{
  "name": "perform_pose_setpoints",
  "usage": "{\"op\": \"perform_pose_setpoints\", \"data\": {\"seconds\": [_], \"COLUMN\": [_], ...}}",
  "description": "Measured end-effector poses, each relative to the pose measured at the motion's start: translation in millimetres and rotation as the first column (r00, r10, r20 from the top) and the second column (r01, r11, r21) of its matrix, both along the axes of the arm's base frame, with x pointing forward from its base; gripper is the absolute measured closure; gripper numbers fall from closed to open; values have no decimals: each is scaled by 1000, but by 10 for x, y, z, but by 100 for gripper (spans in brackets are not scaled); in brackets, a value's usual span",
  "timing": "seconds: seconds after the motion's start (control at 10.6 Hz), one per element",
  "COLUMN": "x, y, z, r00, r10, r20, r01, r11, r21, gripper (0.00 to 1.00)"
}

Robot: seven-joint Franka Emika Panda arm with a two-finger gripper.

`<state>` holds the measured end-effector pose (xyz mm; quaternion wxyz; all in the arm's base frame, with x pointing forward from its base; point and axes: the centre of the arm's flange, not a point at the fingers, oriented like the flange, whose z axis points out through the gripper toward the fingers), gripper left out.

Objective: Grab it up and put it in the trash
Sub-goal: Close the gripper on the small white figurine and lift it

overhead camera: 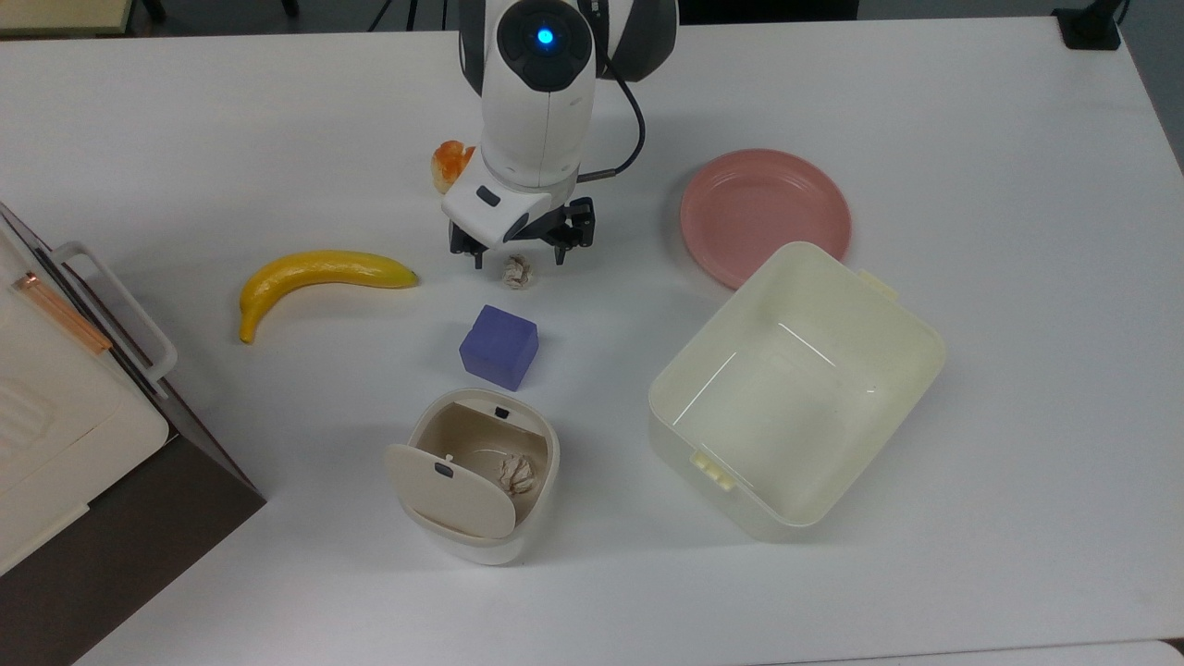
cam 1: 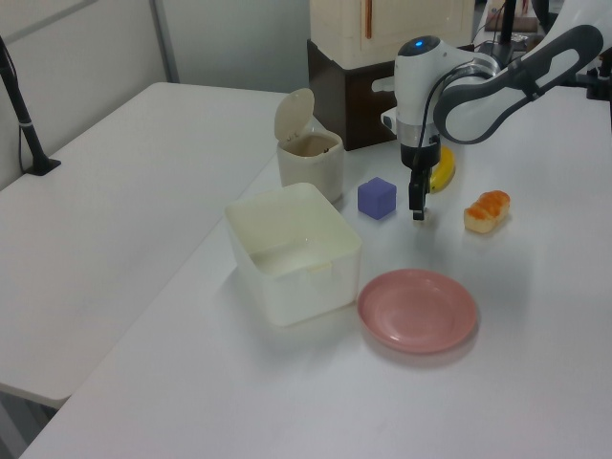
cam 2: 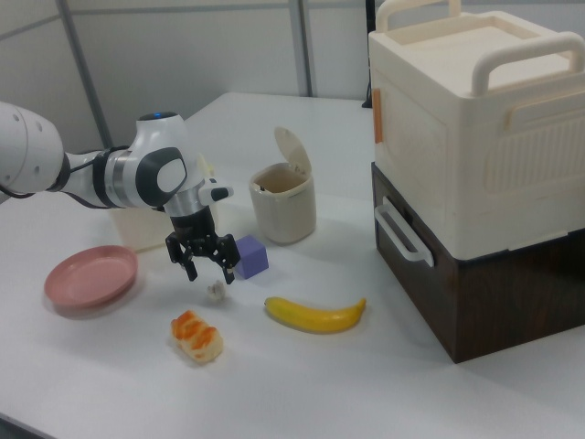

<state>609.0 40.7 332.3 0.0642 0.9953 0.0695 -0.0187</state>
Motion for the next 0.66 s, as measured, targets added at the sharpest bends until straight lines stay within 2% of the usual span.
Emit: {"op": "perform_pose_setpoints", "data": {"seconds": [0.47, 0.57, 0.66], "x": [7, 16, 25], "y": [-23, -27, -31], "z": [-190, -203, -208], "r00": [999, 999, 1000], "r10": [16, 15, -1], "r20": [-28, -29, -27], "r01": [-17, -16, 0], "r11": [999, 999, 999], "r21": [-34, -35, -36], "gripper": [7, 16, 33]}}
